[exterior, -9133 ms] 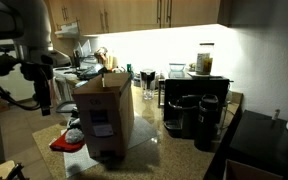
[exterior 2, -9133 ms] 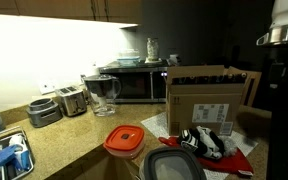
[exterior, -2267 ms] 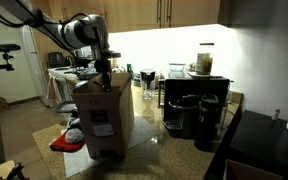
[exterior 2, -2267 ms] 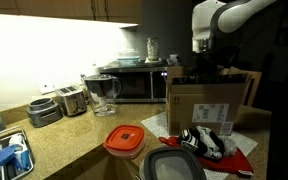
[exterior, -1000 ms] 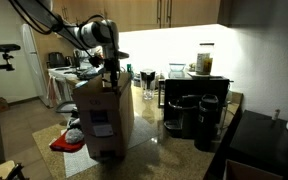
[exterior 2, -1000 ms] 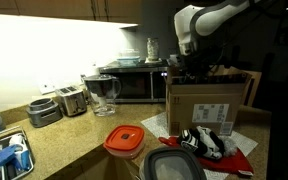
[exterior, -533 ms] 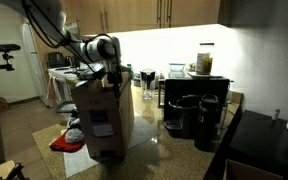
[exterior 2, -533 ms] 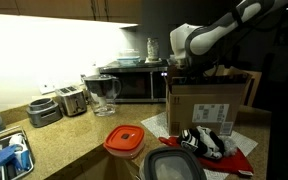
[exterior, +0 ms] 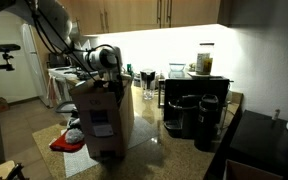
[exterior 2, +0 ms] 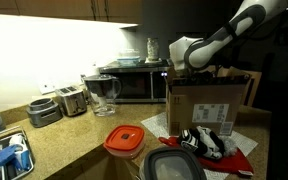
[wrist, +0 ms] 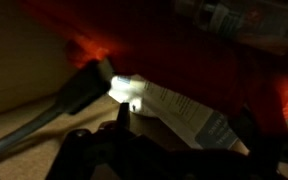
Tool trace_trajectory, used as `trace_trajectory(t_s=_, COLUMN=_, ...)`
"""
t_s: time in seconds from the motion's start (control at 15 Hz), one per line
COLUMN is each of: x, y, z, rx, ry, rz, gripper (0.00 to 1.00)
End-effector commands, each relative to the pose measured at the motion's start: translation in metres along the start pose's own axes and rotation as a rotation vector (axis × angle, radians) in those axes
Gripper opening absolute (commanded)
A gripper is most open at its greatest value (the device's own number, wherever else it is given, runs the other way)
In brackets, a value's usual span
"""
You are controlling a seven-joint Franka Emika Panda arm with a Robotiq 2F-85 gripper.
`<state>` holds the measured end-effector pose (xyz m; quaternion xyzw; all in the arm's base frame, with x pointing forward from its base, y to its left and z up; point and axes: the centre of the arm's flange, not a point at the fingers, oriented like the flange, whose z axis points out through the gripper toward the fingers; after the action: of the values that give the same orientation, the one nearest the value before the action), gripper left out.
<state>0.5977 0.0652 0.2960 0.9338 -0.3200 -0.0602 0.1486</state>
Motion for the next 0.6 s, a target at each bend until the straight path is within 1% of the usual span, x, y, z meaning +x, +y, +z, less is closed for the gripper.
trace_trajectory(t_s=0.0, x=-0.008, y=0.004, z=0.0083, rx=0.0, ry=0.015, rz=0.005, gripper=1.0)
trace_trajectory(t_s=0.07, x=-0.0087, y=0.0041, z=0.0083, rx=0.002, ry=0.015, rz=0.006, gripper=0.75)
trace_trajectory(t_s=0.13, x=-0.0098, y=0.004, z=0.008, rx=0.001, ry=0.016, rz=0.002, gripper=0.74)
trace_trajectory(t_s=0.33, x=-0.0135, y=0.0027, z=0.0073, rx=0.002, ry=0.018, rz=-0.006, gripper=0.53)
trace_trajectory(t_s=0.53, x=-0.0174, y=0.0001, z=0.0064, rx=0.001, ry=0.02, rz=-0.015, gripper=0.34)
